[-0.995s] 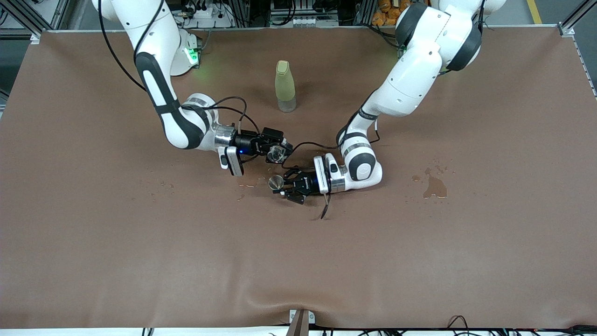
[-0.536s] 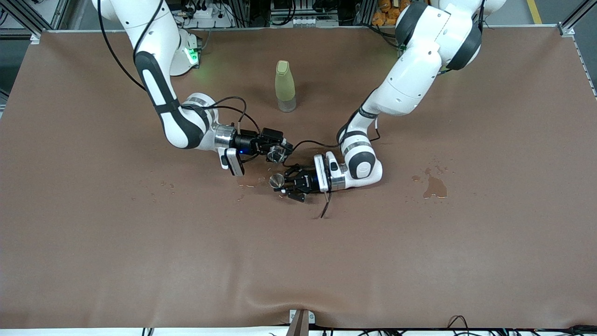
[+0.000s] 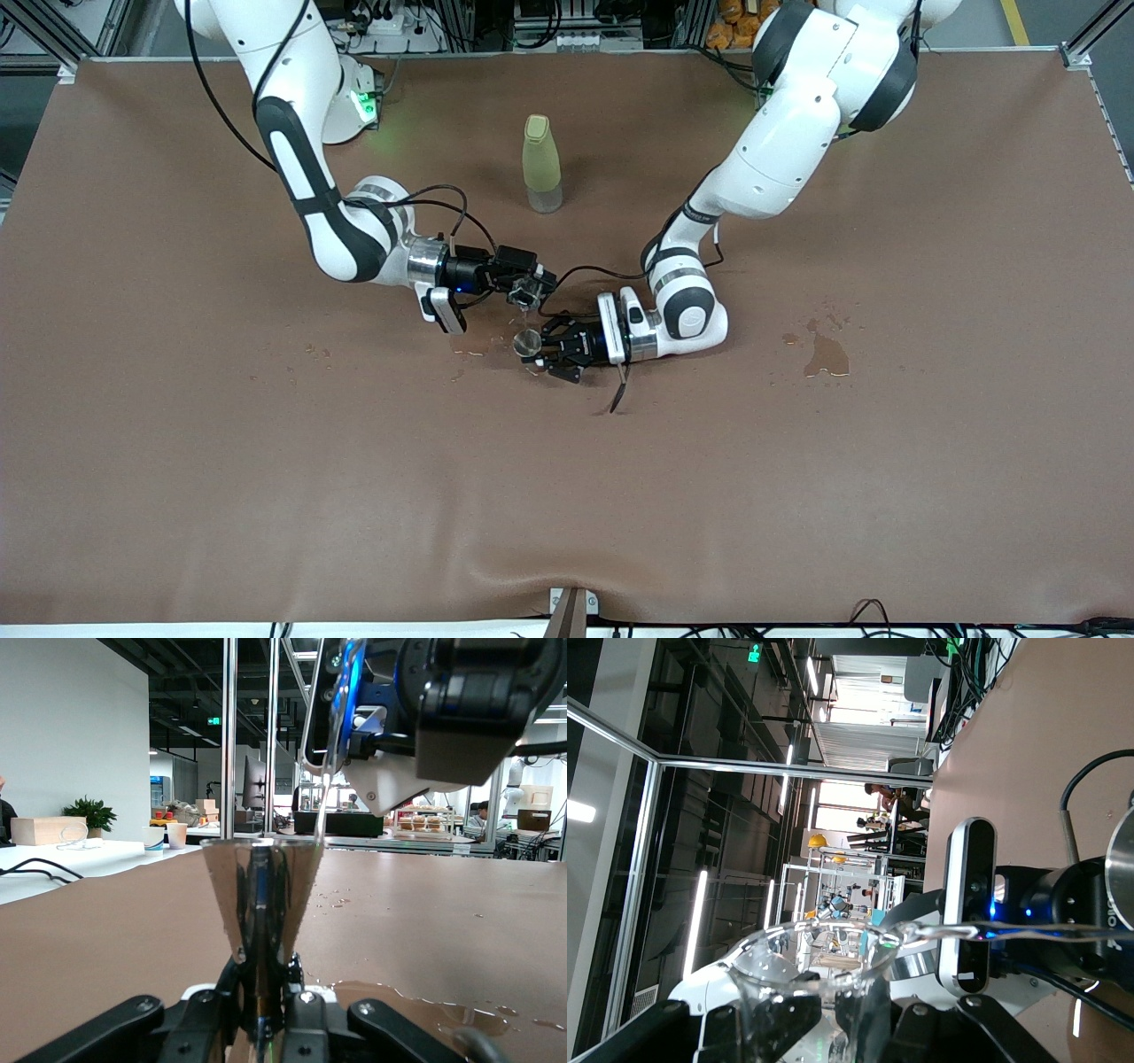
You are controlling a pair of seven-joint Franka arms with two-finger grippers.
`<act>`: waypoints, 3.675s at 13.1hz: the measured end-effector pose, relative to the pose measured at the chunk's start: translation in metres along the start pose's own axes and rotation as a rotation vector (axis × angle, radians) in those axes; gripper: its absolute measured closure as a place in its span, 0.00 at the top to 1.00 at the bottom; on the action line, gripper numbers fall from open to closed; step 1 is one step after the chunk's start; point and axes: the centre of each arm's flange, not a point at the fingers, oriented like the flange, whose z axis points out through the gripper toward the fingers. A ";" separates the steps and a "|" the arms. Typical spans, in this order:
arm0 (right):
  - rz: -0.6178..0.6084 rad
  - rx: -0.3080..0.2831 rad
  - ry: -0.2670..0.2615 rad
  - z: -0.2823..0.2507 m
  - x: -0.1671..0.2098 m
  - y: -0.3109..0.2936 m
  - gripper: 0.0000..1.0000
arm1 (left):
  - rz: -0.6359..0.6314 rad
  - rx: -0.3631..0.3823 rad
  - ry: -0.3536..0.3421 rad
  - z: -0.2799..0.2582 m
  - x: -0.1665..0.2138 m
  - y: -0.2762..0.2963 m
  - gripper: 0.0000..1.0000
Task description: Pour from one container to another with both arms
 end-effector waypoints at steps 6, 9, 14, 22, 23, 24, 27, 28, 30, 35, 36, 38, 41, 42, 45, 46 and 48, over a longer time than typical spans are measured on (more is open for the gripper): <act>0.010 -0.028 0.016 0.003 0.010 -0.005 0.17 | -0.010 -0.006 -0.006 0.000 -0.004 0.007 0.21; 0.028 -0.030 0.018 0.002 0.010 -0.005 0.17 | -0.013 -0.007 -0.007 0.000 -0.005 0.008 0.21; 0.103 -0.031 0.019 0.002 0.010 -0.005 0.17 | -0.012 -0.006 -0.007 0.000 -0.004 0.008 0.21; 0.266 -0.027 0.022 0.003 0.011 -0.005 0.17 | -0.009 -0.003 -0.004 -0.001 -0.002 0.005 0.21; 0.281 -0.026 0.023 0.003 0.011 -0.006 0.17 | -0.009 -0.003 -0.004 -0.001 -0.002 0.005 0.21; 0.291 -0.024 0.026 0.003 0.012 -0.007 0.17 | -0.009 -0.003 -0.004 -0.001 -0.002 0.005 0.21; 0.341 -0.015 0.039 0.003 0.015 -0.008 0.17 | -0.009 -0.003 -0.004 -0.001 -0.001 0.005 0.21; 0.360 -0.013 0.041 0.003 0.016 -0.009 0.17 | -0.009 -0.003 -0.003 -0.001 -0.001 0.005 0.21; 0.395 -0.009 0.044 0.004 0.017 -0.009 0.17 | -0.007 -0.003 -0.002 -0.001 0.000 0.005 0.21; 0.409 0.002 0.056 0.004 0.022 -0.012 0.17 | -0.004 -0.003 0.002 0.000 0.005 0.003 0.21; 0.395 0.005 0.057 0.005 0.024 -0.014 0.17 | -0.005 -0.003 0.004 0.001 0.007 0.002 0.21; 0.257 0.001 0.051 0.005 0.028 -0.017 0.17 | -0.019 0.001 0.009 0.000 0.014 -0.002 0.21; -0.082 -0.038 0.003 -0.010 0.041 -0.019 0.17 | -0.053 0.046 0.016 -0.021 0.024 -0.028 0.21; -0.200 -0.062 -0.026 -0.024 0.053 -0.021 0.17 | -0.064 0.065 0.021 -0.030 0.029 -0.040 0.21; -0.492 -0.090 -0.117 -0.091 0.100 -0.037 0.17 | -0.095 0.089 0.031 -0.047 0.046 -0.062 0.21; -0.561 -0.079 -0.144 -0.117 0.112 -0.041 0.17 | -0.105 0.089 0.030 -0.053 0.053 -0.068 0.21; -0.683 -0.073 -0.206 -0.171 0.129 -0.043 0.17 | -0.119 0.091 0.018 -0.071 0.064 -0.085 0.21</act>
